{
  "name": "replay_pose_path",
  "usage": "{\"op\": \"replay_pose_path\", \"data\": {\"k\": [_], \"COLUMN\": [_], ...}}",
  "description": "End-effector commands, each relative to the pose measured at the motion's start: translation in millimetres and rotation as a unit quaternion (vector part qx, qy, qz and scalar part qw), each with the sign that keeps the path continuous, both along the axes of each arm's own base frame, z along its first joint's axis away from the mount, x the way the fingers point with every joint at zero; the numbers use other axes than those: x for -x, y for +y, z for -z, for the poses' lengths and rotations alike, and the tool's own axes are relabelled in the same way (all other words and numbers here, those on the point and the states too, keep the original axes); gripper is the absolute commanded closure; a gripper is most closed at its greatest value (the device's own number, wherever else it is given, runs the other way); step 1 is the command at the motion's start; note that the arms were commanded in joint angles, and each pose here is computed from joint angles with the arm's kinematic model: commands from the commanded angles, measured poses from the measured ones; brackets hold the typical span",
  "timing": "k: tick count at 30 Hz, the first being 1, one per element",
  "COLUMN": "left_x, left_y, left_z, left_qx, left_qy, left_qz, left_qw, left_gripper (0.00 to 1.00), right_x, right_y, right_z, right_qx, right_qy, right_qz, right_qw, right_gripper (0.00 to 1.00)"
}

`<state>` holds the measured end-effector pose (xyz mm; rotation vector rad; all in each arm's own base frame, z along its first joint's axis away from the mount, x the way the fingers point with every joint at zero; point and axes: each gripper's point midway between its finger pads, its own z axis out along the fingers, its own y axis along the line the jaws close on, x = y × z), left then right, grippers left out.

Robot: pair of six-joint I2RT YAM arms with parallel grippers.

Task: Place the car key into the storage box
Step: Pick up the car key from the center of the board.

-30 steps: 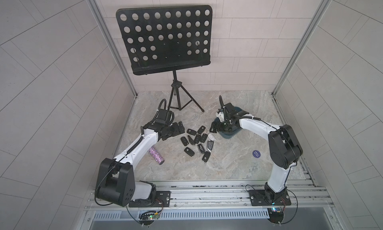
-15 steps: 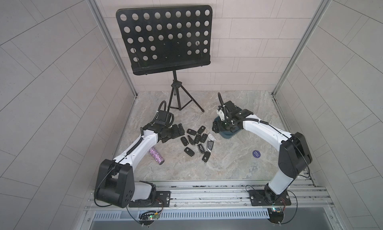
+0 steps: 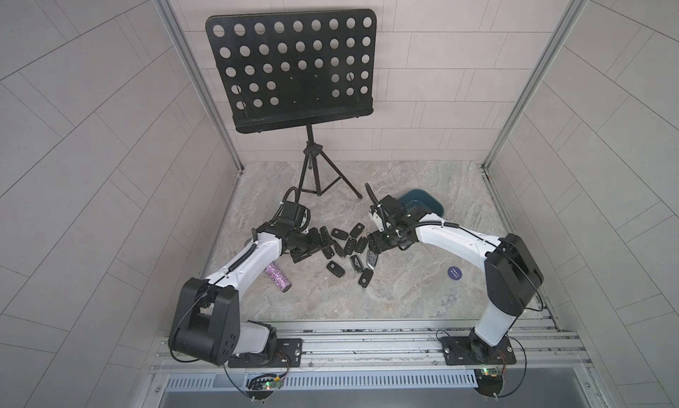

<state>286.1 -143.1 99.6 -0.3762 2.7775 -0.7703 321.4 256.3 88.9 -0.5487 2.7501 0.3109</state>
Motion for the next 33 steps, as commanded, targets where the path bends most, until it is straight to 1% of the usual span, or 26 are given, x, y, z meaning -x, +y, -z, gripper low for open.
{"op": "replay_pose_path", "data": {"k": [1,9,15,20,33], "left_x": [7.8,7.0,6.1,6.0,6.3], "left_y": [2.0,6.7,6.2,6.9,8.8], "left_z": [7.4,9.2,9.7,10.2,10.4], "left_qx": [-0.007,-0.018,-0.018,-0.020,-0.025], "left_qy": [0.022,0.021,0.019,0.018,0.017], "left_qz": [-0.007,-0.015,-0.014,-0.014,-0.017], "left_qw": [1.000,1.000,1.000,1.000,0.999], "left_gripper": [0.00,0.00,0.00,0.00,0.00], "right_x": [-12.7,-28.8,-38.3,-43.2,-48.7], "right_y": [4.7,1.6,1.9,2.4,6.0], "right_z": [6.5,28.3,39.2,45.5,65.2], "right_qx": [0.022,0.059,0.073,0.080,0.089], "right_qy": [-0.004,-0.012,-0.016,-0.018,-0.009], "right_qz": [0.002,0.024,0.034,0.038,0.040], "right_qw": [1.000,0.998,0.997,0.996,0.995], "right_gripper": [0.29,0.30,0.33,0.36,0.38]}}
